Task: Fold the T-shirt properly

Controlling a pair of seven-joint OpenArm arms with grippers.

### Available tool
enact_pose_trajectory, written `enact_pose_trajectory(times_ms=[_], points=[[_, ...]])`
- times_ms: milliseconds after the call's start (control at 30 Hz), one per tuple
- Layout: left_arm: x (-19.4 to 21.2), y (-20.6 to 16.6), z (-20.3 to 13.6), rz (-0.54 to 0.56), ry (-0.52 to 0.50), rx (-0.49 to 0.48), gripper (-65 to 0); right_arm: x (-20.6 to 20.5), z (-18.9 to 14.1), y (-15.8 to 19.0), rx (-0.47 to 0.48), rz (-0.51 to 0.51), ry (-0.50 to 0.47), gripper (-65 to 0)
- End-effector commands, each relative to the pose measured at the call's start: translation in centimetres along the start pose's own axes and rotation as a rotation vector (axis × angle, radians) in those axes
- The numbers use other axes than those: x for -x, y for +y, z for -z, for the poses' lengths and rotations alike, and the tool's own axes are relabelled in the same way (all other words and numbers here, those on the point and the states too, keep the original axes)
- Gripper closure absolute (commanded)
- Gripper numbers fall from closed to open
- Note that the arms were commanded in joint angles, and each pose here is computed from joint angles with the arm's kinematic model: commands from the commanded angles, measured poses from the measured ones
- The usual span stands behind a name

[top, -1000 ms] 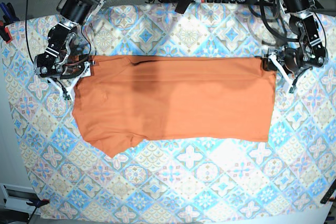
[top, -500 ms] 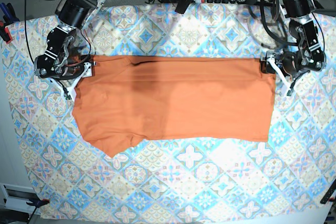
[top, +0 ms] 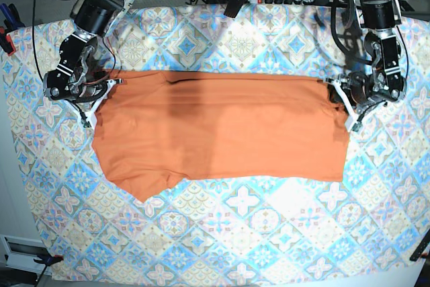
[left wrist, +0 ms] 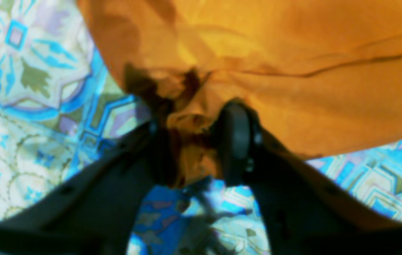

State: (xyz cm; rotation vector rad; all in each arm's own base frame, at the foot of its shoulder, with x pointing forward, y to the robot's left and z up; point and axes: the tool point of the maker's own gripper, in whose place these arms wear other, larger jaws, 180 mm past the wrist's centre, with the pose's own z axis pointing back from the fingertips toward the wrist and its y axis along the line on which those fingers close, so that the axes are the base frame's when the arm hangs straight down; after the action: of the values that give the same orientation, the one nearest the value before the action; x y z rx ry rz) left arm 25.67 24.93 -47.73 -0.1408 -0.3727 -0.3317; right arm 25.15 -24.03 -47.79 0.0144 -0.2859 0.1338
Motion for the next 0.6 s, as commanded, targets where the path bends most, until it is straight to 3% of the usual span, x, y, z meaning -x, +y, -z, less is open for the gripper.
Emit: enact_pose_trajectory(times_ms=[0,200,567], points=[[1.3,-2.3,0.9,0.024,0.053,0.068,-14.9,0.2,-0.2,-0.3,0.010,-0.008,0.015,-8.8],[2.6,-3.2,1.2,0.039,0.082,0.086,-7.8,2.1,0.1,-0.7,0.041,-0.028,0.081,-3.6],[6.0,-4.2,1.2,0.016,0.134,0.109,-5.5,6.0,0.3,-0.9,0.058,-0.033,0.160,-0.7]])
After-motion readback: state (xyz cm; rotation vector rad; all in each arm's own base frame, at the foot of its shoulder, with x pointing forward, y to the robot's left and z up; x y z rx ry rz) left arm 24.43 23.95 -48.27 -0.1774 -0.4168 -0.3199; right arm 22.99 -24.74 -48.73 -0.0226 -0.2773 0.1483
